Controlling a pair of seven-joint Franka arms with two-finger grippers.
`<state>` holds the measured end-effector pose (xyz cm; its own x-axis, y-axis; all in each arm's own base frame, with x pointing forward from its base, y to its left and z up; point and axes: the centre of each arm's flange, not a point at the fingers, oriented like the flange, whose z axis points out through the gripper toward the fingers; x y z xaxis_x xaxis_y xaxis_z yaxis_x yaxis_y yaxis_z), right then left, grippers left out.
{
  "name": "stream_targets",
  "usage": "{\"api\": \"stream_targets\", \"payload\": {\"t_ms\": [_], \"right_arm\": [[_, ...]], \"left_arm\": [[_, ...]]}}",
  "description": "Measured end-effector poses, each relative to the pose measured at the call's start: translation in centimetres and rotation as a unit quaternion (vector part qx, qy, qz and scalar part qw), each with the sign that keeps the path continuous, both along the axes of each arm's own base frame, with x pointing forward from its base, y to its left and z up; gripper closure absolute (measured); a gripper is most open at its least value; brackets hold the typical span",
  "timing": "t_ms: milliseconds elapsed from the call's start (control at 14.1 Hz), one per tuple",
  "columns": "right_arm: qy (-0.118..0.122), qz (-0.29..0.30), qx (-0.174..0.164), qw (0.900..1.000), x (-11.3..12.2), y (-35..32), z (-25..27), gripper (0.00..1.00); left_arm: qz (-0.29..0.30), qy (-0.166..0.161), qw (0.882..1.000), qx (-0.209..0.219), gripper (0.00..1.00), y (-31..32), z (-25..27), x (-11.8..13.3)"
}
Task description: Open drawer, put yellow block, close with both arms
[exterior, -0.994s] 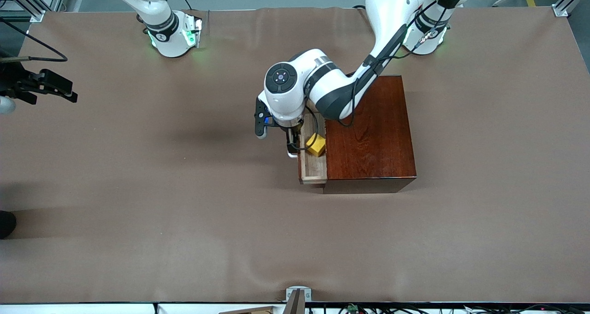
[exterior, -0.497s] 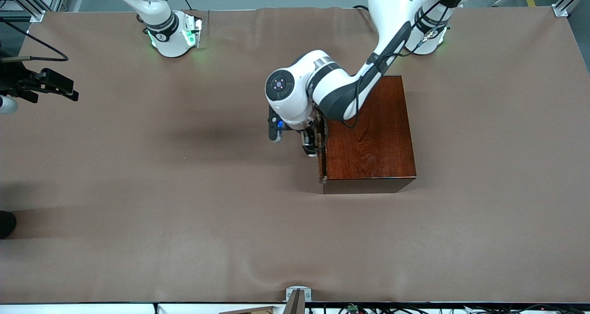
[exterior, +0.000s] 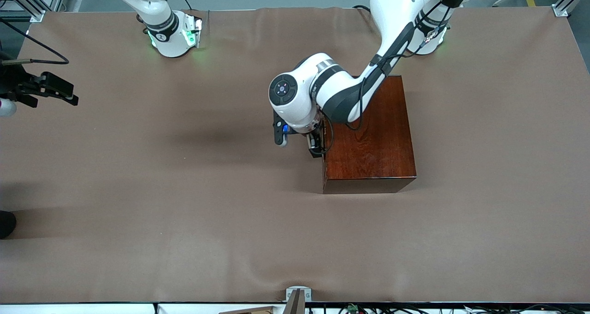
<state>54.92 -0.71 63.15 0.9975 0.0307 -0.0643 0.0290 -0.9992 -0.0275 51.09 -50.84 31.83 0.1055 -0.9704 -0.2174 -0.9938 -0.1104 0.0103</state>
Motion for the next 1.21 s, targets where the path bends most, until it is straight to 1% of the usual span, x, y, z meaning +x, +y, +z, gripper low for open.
{"api": "stream_targets", "payload": {"t_ms": [142, 213, 355, 426, 568, 710, 923, 994, 1065, 1136, 1207], "right_arm": [[0.001, 0.002, 0.0, 1.0, 0.1, 0.2, -0.1, 0.0], [0.001, 0.002, 0.0, 1.0, 0.1, 0.2, -0.2, 0.0], [0.002, 0.002, 0.0, 1.0, 0.2, 0.2, -0.3, 0.0], [0.001, 0.002, 0.0, 1.0, 0.2, 0.2, -0.3, 0.0], [-0.002, 0.002, 0.0, 1.0, 0.3, 0.2, -0.2, 0.0], [-0.003, 0.001, 0.0, 1.0, 0.3, 0.1, -0.2, 0.0], [-0.004, 0.001, 0.0, 1.0, 0.3, 0.1, -0.2, 0.0], [-0.004, 0.001, 0.0, 1.0, 0.3, 0.1, -0.2, 0.0], [-0.004, 0.001, 0.0, 1.0, 0.3, 0.1, -0.2, 0.0], [-0.004, 0.001, 0.0, 1.0, 0.3, 0.1, -0.2, 0.0], [-0.004, 0.001, 0.0, 1.0, 0.3, 0.1, -0.2, 0.0]], "left_arm": [[0.063, -0.038, 0.996, -0.042, 0.0, -1.8, 0.8, -0.3], [0.104, -0.05, 0.992, -0.056, 0.0, -2.7, 1.3, -0.8], [0.184, -0.069, 0.978, -0.073, 0.0, -3.7, 2.6, -1.5], [0.22, -0.08, 0.969, -0.08, 0.0, -3.7, 3.8, -1.3], [0.292, -0.105, 0.946, -0.096, 0.0, -2.6, 7.3, -0.4], [0.366, -0.125, 0.916, -0.104, 0.0, 0.4, 12.0, 1.3], [0.448, -0.154, 0.874, -0.112, 0.0, 9.9, 19.5, 6.3], [0.472, -0.161, 0.86, -0.11, 0.0, 13.4, 21.5, 7.6], [0.492, -0.164, 0.849, -0.102, 0.0, 16.6, 23.2, 8.4], [0.51, -0.164, 0.84, -0.09, 0.0, 19.3, 24.5, 8.8], [0.527, -0.157, 0.832, -0.076, 0.0, 21.8, 25.5, 8.9]]}}
